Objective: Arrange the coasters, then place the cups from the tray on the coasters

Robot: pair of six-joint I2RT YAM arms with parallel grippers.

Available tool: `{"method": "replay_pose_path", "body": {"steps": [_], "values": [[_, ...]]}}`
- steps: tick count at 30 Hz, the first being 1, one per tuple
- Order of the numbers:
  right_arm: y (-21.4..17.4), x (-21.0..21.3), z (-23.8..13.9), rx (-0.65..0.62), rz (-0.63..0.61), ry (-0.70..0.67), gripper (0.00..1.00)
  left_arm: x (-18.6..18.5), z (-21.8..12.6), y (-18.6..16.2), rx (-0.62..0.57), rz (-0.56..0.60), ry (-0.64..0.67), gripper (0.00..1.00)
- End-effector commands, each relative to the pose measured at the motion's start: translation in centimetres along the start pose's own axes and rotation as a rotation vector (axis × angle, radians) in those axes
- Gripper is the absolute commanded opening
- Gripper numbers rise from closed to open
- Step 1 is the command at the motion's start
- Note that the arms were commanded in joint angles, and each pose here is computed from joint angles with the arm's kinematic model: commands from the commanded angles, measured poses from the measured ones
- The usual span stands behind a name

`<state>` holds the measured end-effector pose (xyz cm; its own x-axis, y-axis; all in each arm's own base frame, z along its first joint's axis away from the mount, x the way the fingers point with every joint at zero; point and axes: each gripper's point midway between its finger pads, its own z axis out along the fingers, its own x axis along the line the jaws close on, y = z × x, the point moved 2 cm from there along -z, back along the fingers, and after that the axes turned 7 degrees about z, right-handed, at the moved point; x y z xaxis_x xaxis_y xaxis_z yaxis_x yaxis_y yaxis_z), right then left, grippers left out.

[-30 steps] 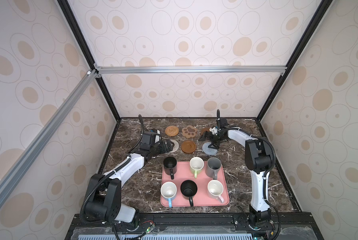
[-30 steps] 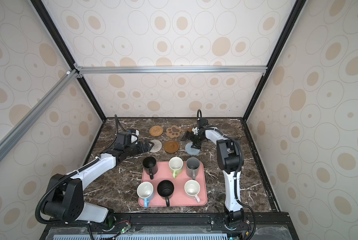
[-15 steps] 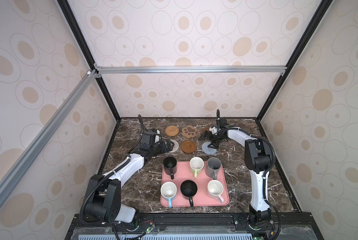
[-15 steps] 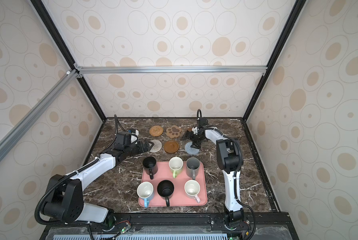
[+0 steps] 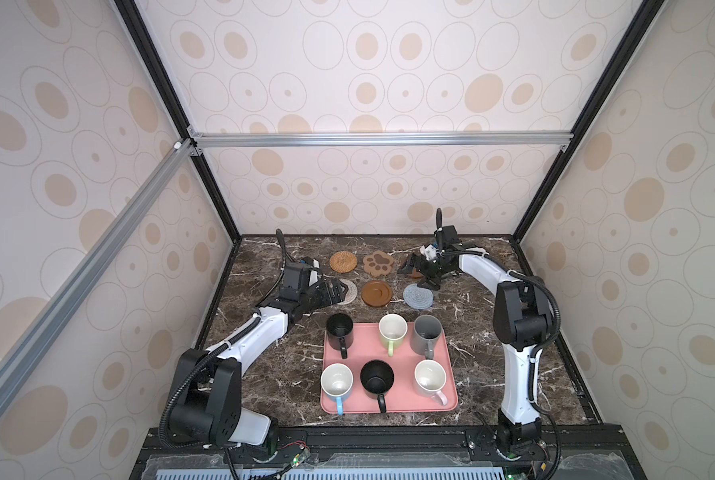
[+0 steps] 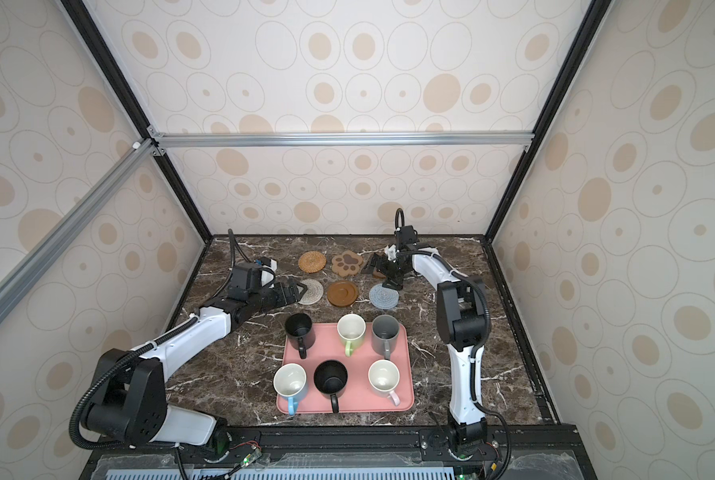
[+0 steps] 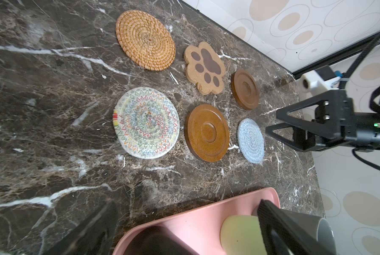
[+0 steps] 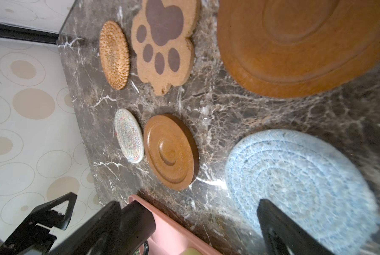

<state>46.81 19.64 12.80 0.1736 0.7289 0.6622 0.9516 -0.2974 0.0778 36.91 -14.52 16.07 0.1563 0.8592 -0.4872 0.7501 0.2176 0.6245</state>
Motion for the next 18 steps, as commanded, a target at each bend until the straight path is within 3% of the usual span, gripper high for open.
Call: {"method": "replay_pose_path", "body": {"steps": [1, 18], "values": [[-0.3, 2.3, -4.0, -0.064, -0.096, -0.014, 1.0, -1.1, -1.4, 2.4, -0.069, 0.022, -0.015, 1.0], [-6.2, -1.7, -12.7, -0.185, -0.188, -0.258, 1.0, -1.4, -2.5, 3.6, -0.105, 0.046, 0.01, 1.0]]}}
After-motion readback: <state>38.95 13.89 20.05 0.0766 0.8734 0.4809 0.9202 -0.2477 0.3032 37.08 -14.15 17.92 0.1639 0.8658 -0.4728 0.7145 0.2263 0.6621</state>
